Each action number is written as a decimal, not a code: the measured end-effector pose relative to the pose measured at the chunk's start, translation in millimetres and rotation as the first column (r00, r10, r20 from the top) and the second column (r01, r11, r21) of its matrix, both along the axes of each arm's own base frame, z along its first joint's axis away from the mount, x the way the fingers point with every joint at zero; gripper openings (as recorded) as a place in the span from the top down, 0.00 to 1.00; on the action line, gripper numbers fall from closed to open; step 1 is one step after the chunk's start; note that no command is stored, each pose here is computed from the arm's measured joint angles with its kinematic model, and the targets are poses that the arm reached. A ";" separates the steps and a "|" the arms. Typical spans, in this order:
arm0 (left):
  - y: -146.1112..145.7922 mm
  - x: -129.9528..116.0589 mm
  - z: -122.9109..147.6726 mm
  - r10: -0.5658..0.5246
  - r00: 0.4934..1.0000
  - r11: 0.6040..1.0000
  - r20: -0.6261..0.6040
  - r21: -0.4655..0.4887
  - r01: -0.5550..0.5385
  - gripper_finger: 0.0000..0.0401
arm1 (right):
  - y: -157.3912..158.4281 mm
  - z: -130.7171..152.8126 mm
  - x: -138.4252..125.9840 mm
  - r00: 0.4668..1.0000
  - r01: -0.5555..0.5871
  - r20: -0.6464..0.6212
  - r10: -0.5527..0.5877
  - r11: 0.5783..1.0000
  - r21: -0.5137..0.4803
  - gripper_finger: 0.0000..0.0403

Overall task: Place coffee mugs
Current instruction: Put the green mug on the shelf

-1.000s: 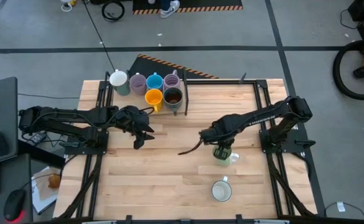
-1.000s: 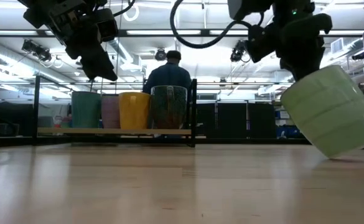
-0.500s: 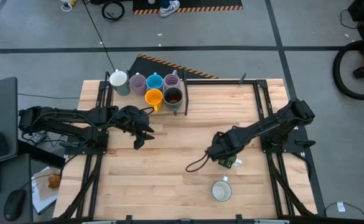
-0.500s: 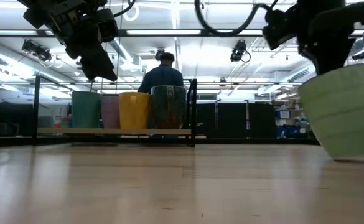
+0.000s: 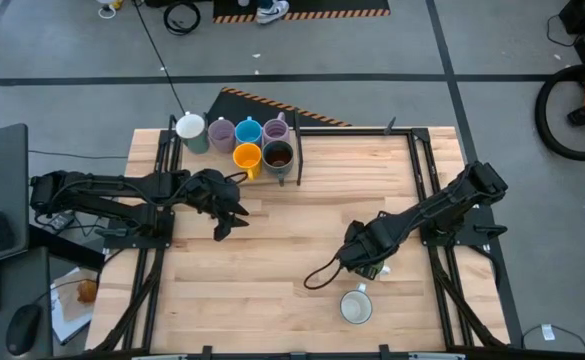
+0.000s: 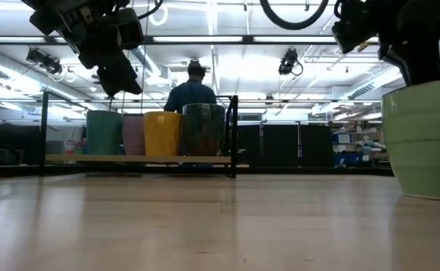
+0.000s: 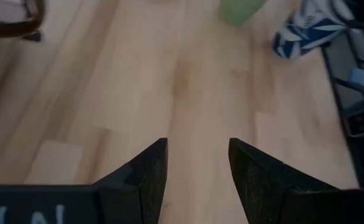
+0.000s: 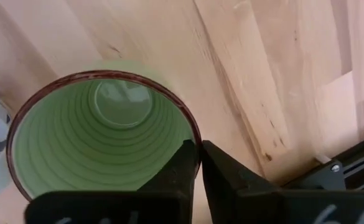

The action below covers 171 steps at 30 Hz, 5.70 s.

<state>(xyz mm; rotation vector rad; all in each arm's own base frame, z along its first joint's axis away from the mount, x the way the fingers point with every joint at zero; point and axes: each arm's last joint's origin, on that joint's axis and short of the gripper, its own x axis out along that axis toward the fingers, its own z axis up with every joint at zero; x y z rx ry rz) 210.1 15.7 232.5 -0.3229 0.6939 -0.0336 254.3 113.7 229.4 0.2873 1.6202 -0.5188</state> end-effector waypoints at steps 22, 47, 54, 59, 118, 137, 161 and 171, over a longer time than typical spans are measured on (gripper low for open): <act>-27.6 30.3 5.8 -0.008 0.991 0.993 0.131 0.115 -0.007 0.56 | 7.0 46.6 -27.0 0.996 -0.083 0.043 0.084 0.996 -0.013 0.63; -31.5 54.7 8.4 -0.077 0.992 0.976 0.100 0.210 0.054 0.56 | 57.4 0.8 -65.7 0.985 0.024 0.168 -0.050 0.988 0.154 0.59; -30.9 54.8 8.4 -0.087 0.991 0.972 0.100 0.226 0.063 0.56 | 50.9 -25.8 -70.3 0.987 0.033 0.149 -0.055 0.989 0.143 0.58; -30.3 54.8 8.4 -0.089 0.991 0.971 0.100 0.232 0.064 0.56 | 49.9 -39.7 -70.1 0.982 0.004 0.185 -0.035 0.987 0.161 0.58; -35.3 47.2 22.3 -0.024 0.995 0.979 -0.099 0.197 0.043 0.56 | -55.2 -29.5 7.8 0.887 -0.258 0.368 0.280 0.960 -0.109 0.85; -50.4 41.7 18.5 -0.020 0.988 0.981 -0.152 0.188 0.048 0.56 | -102.9 -39.9 74.5 0.727 -0.351 0.577 0.372 0.924 -0.153 0.84; -49.0 -4.9 33.3 0.131 0.952 0.979 -0.275 0.185 -0.082 0.56 | -112.0 -39.2 184.1 0.774 -0.433 0.445 0.450 0.889 -0.146 0.84; -50.6 -4.9 33.5 0.179 0.947 0.975 -0.266 0.178 -0.134 0.56 | -111.2 -36.7 183.2 0.773 -0.433 0.459 0.439 0.893 -0.124 0.77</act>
